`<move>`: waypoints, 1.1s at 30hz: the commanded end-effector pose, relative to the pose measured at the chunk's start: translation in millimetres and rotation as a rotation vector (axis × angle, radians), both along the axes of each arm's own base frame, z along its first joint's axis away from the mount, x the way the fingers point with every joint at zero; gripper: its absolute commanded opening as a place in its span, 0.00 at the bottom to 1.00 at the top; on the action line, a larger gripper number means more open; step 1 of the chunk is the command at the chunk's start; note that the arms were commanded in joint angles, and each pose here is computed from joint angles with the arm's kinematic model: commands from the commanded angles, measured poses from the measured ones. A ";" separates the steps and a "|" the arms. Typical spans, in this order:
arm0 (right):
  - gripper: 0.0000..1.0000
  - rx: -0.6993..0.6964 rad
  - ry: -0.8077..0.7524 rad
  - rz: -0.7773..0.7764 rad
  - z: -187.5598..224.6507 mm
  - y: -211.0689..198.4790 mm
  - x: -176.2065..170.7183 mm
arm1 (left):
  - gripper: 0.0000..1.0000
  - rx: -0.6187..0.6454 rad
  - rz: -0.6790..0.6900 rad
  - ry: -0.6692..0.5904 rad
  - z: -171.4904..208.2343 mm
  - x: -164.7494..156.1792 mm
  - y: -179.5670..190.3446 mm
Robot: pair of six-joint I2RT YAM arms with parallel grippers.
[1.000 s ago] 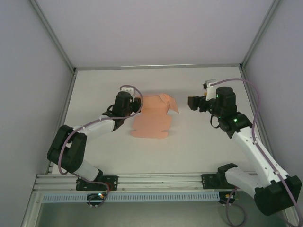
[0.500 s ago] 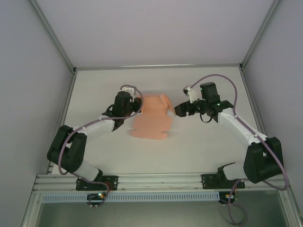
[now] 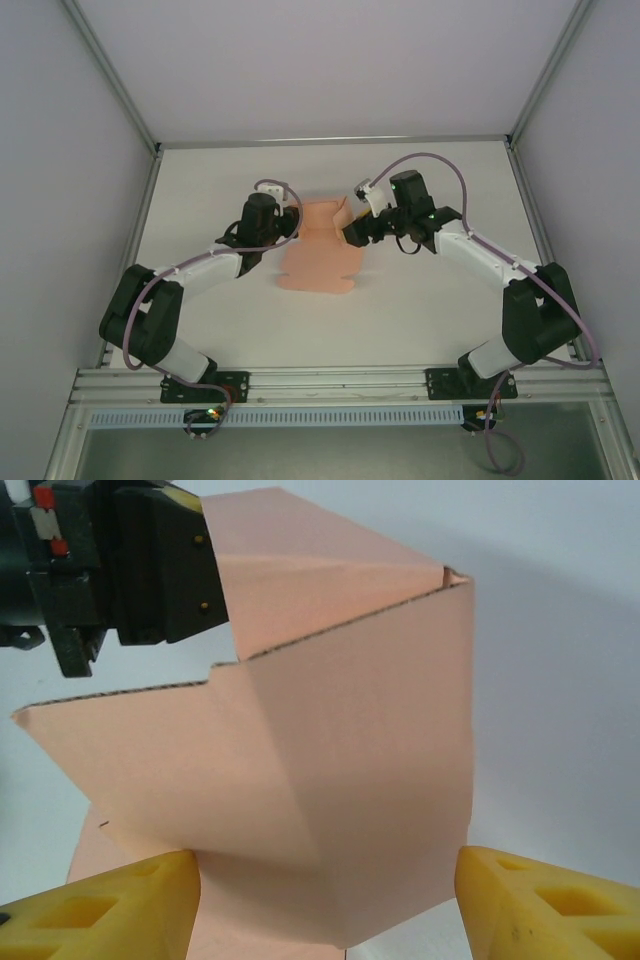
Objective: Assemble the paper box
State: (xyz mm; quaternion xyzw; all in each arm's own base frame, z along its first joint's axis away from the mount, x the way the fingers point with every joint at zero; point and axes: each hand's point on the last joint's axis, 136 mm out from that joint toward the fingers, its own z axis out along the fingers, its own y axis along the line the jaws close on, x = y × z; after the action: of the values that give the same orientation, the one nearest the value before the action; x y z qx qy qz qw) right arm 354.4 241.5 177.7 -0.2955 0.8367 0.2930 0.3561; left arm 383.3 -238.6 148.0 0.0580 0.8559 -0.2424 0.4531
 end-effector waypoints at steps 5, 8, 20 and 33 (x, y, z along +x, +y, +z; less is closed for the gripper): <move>0.67 -0.110 -0.123 -0.135 -2.5 0.8 34.7 | 0.00 -0.004 -0.030 -0.056 26.9 -6.2 -10.7; 0.65 -0.129 -0.139 -0.181 -9.1 -1.3 47.1 | 0.00 -0.001 -0.039 -0.059 28.9 -6.9 -13.7; 0.45 -0.163 -0.154 -0.327 -37.8 -7.4 87.1 | 0.00 0.011 -0.054 -0.041 22.6 -6.2 -23.9; 0.32 -0.200 -0.122 -0.358 -80.1 -9.1 97.5 | 0.00 0.192 0.036 0.087 -22.8 4.6 -18.5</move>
State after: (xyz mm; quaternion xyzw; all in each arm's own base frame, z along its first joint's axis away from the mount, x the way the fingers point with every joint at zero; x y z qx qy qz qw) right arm 437.8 242.2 104.9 -0.2193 0.8753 0.1453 0.4057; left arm 393.4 -237.1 120.5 0.0497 0.8905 -0.1518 0.4260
